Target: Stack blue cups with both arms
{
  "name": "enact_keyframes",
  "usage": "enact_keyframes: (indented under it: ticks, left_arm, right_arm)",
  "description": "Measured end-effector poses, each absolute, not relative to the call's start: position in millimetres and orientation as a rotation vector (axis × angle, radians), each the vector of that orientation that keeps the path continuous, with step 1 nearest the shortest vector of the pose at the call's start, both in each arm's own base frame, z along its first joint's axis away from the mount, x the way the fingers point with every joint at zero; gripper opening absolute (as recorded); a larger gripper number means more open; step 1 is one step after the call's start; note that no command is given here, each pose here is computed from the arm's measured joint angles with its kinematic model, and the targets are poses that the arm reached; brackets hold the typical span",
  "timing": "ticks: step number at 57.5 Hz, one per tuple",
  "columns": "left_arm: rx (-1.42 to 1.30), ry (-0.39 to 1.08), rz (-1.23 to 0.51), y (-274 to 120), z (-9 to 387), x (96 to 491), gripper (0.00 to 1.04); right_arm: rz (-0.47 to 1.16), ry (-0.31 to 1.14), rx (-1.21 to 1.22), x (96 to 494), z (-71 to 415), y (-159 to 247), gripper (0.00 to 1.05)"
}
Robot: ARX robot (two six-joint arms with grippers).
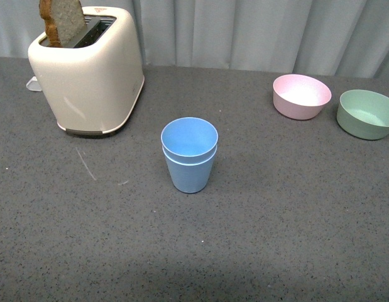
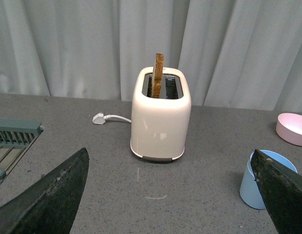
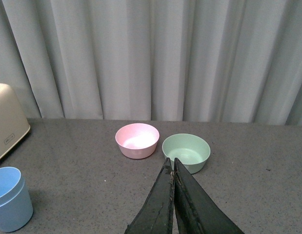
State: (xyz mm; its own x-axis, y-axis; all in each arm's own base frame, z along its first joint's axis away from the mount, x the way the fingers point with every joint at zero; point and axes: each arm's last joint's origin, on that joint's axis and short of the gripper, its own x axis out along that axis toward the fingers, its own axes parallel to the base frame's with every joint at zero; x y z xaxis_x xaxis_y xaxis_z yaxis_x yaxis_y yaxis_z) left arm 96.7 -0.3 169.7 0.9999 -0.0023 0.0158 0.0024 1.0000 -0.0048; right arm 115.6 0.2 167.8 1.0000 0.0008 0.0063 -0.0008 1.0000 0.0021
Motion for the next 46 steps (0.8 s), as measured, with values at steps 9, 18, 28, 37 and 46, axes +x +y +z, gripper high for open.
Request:
enact_keyframes:
  ticks: [9, 18, 28, 37, 46]
  left_arm:
    - [-0.005, -0.016, -0.002, 0, 170, 97, 0.98]
    - [-0.005, -0.016, -0.002, 0, 170, 97, 0.98]
    - [-0.005, -0.016, -0.002, 0, 170, 97, 0.98]
    - [-0.005, -0.016, -0.002, 0, 170, 97, 0.98]
    - [-0.005, -0.016, -0.002, 0, 170, 97, 0.98]
  right_arm:
    - [0.001, -0.007, 0.002, 113, 168, 0, 0.01]
    - [0.001, -0.007, 0.002, 110, 167, 0, 0.01]
    - [0.001, -0.004, 0.002, 106, 167, 0, 0.01]
    - [0.004, -0.004, 0.002, 98, 165, 0, 0.01]
    - [0.004, -0.001, 0.001, 98, 164, 0, 0.19]
